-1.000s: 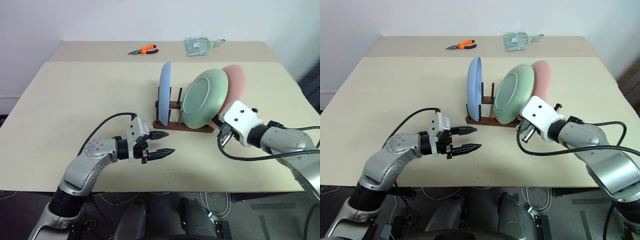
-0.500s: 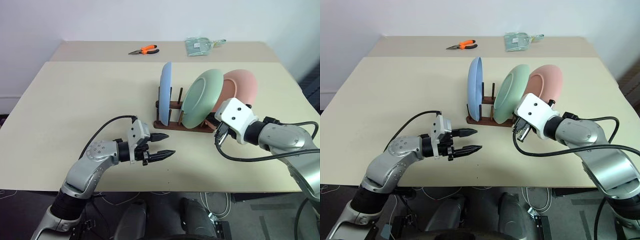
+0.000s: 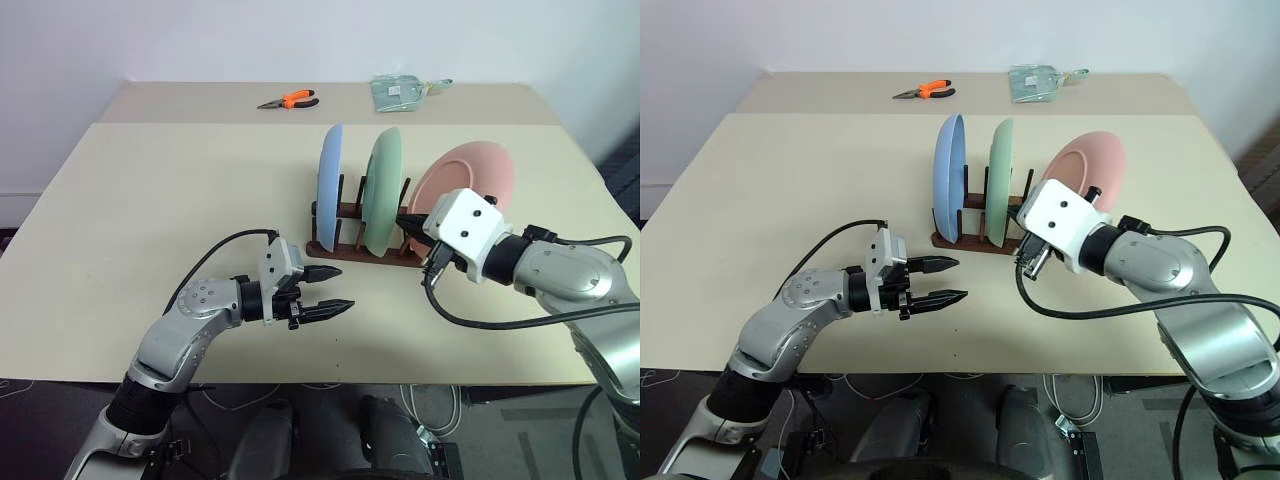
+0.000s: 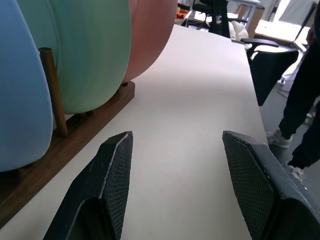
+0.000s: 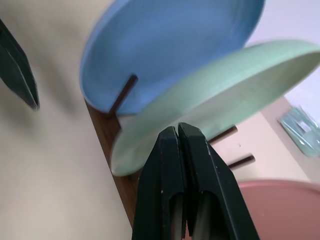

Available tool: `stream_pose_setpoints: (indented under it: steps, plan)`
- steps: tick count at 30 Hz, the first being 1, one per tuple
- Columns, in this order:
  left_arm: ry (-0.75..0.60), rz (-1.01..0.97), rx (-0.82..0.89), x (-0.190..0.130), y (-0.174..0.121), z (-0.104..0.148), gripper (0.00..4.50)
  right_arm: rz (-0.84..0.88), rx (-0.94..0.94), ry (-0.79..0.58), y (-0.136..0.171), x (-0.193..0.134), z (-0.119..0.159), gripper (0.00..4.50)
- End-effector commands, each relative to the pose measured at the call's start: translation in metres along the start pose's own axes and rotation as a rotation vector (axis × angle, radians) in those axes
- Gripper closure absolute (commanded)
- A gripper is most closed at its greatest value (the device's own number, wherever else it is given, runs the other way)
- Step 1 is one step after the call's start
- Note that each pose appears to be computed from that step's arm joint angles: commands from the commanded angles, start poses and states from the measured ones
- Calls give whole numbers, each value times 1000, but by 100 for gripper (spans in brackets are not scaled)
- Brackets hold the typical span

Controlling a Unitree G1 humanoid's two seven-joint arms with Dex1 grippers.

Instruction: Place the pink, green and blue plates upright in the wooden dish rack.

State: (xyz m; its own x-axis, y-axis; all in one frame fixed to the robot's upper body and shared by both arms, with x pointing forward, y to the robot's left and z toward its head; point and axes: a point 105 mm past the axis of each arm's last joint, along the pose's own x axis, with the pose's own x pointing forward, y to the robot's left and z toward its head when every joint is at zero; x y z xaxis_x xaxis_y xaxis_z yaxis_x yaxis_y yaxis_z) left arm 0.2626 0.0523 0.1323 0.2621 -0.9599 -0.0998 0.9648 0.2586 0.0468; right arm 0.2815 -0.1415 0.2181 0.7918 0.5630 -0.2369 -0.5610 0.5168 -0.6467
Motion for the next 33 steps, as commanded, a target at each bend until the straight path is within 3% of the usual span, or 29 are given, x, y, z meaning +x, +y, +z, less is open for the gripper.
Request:
stream_pose_setpoints:
  steps: [1, 5, 7, 15, 19, 26, 33]
  plan:
    - [-20, 4, 38, -2, 0, 9, 156, -186, -63, 50, -51, -31, -5, 448]
    - [-9, 18, 41, -7, 7, 8, 156, -342, -95, 185, -97, -76, -28, 448]
    - [-6, 21, 43, -8, 9, 8, 156, -361, -118, 232, -103, -87, -37, 448]
    - [-5, 26, 47, -6, 11, 8, 156, -266, -151, 292, -76, -76, -65, 448]
    - [-4, 36, 45, -9, 11, 7, 156, -232, -130, 155, -68, -58, -36, 448]
    - [-4, 40, 39, -8, 11, 5, 156, -189, -123, 102, -63, -53, -19, 448]
    - [9, 96, 39, -16, 23, 1, 156, -246, -107, 227, -70, -65, -54, 448]
